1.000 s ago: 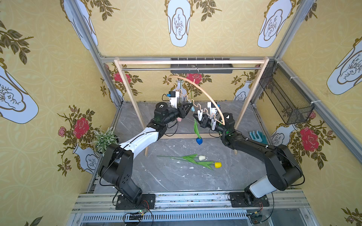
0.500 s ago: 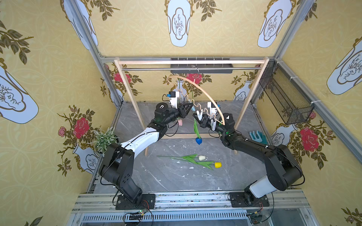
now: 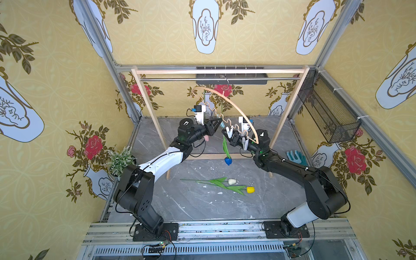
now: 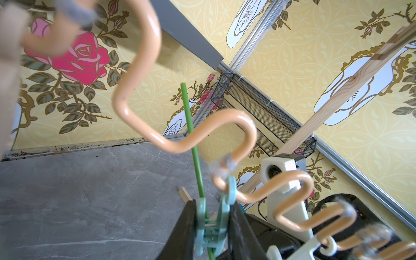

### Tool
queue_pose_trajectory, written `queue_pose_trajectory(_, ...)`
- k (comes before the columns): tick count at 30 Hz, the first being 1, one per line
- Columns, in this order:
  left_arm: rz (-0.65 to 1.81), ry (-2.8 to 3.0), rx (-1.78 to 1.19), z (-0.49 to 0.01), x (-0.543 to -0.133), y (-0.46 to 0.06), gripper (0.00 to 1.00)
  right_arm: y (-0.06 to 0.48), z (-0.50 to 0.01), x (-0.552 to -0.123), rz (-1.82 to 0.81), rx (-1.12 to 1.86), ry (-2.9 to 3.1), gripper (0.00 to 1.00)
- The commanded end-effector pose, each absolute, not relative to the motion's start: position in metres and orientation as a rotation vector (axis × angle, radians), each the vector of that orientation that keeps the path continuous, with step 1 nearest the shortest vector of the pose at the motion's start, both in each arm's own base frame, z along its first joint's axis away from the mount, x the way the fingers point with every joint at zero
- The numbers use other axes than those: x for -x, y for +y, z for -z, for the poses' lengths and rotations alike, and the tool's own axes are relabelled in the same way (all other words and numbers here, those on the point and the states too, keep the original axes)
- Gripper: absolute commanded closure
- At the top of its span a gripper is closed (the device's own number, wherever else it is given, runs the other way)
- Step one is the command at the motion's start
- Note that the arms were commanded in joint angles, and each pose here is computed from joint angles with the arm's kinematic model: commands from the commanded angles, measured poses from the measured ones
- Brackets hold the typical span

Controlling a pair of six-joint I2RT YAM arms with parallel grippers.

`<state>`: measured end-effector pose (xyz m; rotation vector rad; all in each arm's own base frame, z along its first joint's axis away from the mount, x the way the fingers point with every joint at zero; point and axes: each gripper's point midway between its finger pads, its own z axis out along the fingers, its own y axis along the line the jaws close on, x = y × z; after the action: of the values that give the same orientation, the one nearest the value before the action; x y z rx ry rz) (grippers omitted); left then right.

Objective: Dry the flowers on a clothes hanger
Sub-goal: Clamp the flower onto the hanger.

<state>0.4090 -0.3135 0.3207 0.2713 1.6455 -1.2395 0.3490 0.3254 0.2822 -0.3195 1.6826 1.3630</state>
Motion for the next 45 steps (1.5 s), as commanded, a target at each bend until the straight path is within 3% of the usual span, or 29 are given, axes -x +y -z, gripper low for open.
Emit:
queue_pose_trajectory(1, 1.241, 1.746, -0.245, -0.293, -0.410, -0.315, 0.79, 0.326, -0.309, -0.345, -1.390, 0.360, 1.568, 1.00)
queue_pose_trajectory(31, 1.253, 1.734, -0.236, -0.296, -0.403, -0.308, 0.45, 0.319, -0.303, -0.347, -1.407, 0.326, 1.585, 1.00)
queue_pose_trajectory(36, 1.253, 1.748, -0.244, -0.291, -0.393, -0.303, 0.42, 0.317, -0.297, -0.347, -1.403, 0.307, 1.605, 0.82)
queue_pose_trajectory(45, 1.170, 1.838, -0.209, -0.265, -0.377, -0.282, 0.43, 0.277, -0.260, -0.354, -1.316, 0.164, 1.726, 0.70)
